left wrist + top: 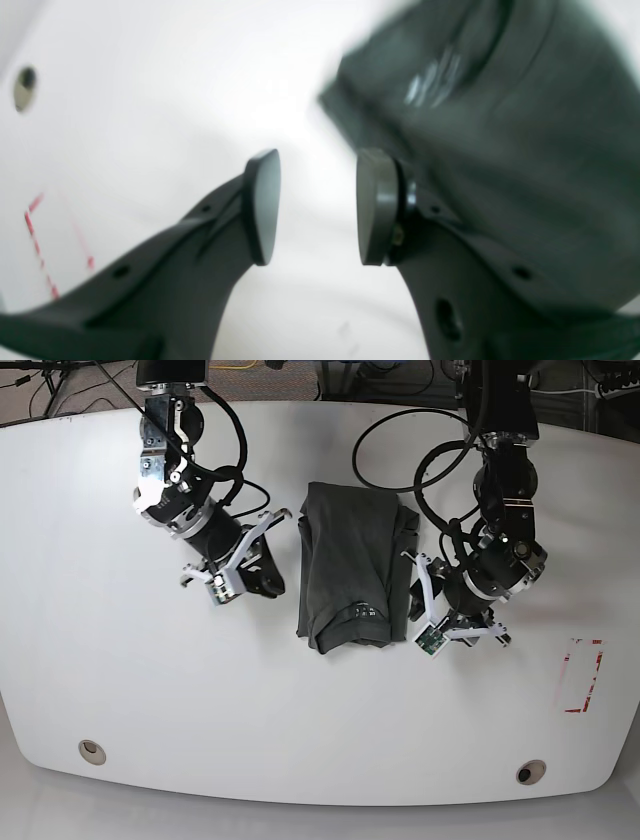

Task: Fold the T-shirt properly
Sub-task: 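Square the folded bundle with both grippers and release it, then grasp the folded bundle with the left gripper and carry it aside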

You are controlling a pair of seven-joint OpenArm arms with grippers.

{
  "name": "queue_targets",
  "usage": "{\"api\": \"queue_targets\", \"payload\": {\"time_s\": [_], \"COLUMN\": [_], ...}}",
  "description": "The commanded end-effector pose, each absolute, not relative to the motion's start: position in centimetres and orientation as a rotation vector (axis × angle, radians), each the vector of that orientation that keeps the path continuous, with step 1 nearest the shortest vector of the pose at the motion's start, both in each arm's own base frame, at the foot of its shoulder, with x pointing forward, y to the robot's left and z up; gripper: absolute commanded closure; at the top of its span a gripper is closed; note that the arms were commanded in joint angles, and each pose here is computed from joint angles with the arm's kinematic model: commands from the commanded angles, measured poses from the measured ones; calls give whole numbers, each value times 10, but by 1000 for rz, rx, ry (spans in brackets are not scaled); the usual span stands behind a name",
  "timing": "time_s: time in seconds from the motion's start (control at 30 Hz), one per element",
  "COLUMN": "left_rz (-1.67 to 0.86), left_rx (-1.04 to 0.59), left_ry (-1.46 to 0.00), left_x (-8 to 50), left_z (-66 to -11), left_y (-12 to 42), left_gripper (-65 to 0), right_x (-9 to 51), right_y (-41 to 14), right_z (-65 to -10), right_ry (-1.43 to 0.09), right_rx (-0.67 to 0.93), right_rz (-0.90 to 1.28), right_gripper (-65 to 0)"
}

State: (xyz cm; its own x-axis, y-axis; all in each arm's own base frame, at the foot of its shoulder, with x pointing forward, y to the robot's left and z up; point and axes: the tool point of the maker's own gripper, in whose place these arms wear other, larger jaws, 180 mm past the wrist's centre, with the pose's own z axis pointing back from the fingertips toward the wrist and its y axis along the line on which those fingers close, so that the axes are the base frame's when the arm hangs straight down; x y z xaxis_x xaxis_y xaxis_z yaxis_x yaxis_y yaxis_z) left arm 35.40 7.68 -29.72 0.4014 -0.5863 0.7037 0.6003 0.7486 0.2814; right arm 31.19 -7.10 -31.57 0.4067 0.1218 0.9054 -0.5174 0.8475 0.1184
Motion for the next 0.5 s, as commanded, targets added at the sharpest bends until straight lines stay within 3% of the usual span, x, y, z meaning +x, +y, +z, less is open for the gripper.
{"api": "queue_targets", "payload": {"time_s": [0.0,0.27,0.47], "left_rz": [-743,-609,-549], "left_rx": [-72,-233,-329], "left_ry": [-990,-1135,-1180], "left_x": [360,355,339], "left_z": [-273,-259,-268], "left_y": [54,-1,-34], "left_gripper": [-225,-317,-322], "right_x": [320,324,325], "right_y": [-82,-131,-153], "right_z": [-290,-275,-272], "right_ry": [-1162,-1195,-1205], "right_rx": [388,266,220], "right_rz": [412,337,292], "right_gripper": [-49,-49,-49]}}
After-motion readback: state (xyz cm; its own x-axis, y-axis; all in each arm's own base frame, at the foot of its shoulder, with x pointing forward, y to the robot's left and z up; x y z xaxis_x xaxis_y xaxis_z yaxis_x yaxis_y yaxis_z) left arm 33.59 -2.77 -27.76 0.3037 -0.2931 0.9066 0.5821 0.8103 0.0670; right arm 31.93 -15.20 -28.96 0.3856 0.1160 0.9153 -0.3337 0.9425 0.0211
